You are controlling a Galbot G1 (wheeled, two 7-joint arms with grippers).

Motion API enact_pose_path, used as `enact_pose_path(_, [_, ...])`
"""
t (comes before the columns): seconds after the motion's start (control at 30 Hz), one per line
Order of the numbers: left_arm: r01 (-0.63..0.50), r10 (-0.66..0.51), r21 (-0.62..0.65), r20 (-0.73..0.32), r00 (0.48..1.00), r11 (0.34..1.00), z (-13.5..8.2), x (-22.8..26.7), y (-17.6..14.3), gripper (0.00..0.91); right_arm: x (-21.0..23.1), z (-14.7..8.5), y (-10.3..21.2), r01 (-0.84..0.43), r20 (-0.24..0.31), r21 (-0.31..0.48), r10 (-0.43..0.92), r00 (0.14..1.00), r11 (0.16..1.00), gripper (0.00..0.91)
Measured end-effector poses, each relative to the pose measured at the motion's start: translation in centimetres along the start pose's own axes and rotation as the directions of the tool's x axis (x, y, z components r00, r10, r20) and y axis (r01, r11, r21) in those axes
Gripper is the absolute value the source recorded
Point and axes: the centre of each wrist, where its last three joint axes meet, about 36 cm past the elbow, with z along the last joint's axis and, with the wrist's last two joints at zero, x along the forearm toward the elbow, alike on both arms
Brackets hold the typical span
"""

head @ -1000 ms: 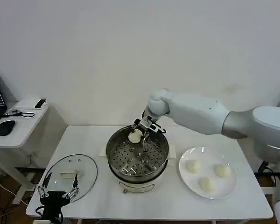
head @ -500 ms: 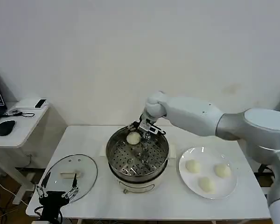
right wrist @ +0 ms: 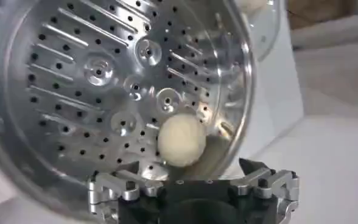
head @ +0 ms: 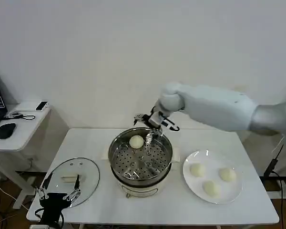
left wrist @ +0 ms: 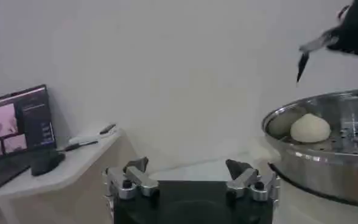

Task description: Take steamed baozi put them in steamer then cover it.

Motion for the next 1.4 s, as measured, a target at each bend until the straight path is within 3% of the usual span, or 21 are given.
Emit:
enact_pose_path(0.3, [0.004,-0.004,0.053,0.000,1.000,0.999,0.3,-1.7,0.5,0.907,4.9,2.5,9.4,0.006,-0.142,-0.269,-0.046,0.989,0.963,0.907])
enact_pose_path(0.57, [0.000,-0.001,0.062,0.019,1.000,0.998,0.3,-2.9,0.9,0.907,5.9,3.5,18.0,0.000,-0.209,-0.481,-0.114,0.971,0.877,0.907])
enact_pose_path(0.97, [-0.001,0.000,0.061,0.028,1.000,0.998,0.0,-3.6,0.7,0.907,1.4,3.1,25.4,-0.015,-0.201,-0.692,-0.173,0.964,0.722,0.907])
enact_pose_path(1.4, [0.011,-0.012,0.041,0.013,1.000,0.999,0.5,-3.4,1.2,0.907,-4.1,2.8,27.4,0.015,-0.148,-0.809,-0.229,0.962,0.587,0.907])
